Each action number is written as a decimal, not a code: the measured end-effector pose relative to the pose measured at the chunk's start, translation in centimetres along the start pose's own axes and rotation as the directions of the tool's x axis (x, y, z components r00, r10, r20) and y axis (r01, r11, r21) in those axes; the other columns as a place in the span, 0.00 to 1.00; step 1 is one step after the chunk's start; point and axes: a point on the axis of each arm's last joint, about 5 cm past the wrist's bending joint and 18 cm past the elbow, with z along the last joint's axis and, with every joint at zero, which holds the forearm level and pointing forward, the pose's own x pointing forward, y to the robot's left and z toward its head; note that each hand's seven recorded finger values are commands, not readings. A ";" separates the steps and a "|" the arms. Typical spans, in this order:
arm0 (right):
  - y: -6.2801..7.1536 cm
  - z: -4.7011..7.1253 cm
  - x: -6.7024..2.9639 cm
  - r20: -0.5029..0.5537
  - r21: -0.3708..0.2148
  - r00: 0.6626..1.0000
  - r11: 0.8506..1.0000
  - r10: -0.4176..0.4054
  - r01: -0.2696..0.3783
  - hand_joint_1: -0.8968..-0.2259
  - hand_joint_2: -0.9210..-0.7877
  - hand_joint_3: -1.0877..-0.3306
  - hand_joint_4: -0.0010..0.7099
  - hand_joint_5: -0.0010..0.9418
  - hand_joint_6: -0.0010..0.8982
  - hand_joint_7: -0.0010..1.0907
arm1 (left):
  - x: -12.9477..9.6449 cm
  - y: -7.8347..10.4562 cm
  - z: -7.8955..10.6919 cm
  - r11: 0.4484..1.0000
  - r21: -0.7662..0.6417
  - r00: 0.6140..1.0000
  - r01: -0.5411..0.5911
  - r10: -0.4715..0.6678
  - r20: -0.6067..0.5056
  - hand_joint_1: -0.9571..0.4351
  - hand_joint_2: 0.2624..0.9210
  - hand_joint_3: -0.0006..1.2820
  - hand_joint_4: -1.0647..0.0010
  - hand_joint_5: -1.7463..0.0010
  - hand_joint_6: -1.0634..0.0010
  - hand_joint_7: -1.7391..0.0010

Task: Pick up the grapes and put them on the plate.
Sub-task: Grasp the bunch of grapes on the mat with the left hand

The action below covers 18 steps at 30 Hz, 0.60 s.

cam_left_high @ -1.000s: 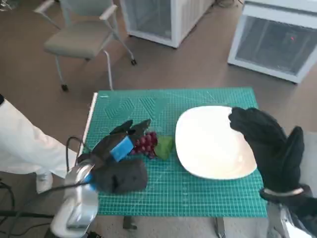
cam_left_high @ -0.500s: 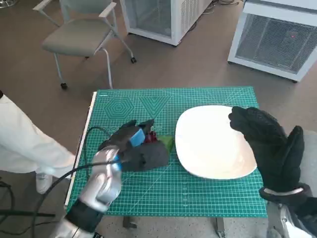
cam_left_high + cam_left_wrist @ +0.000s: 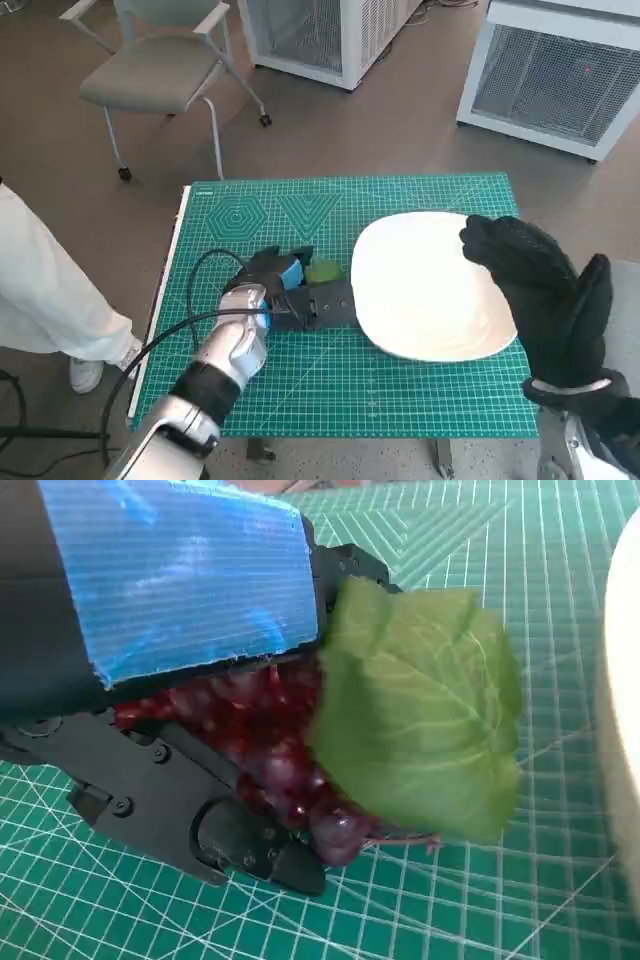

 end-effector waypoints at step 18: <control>0.0 0.0 -0.09 -0.005 0.002 1.000 1.000 -0.002 0.002 0.82 0.00 0.63 0.56 0.89 0.25 0.90 | 0.3 0.1 -0.3 0.999 -0.030 1.000 0.027 -0.027 -0.011 0.59 0.76 0.01 0.97 0.99 0.84 1.00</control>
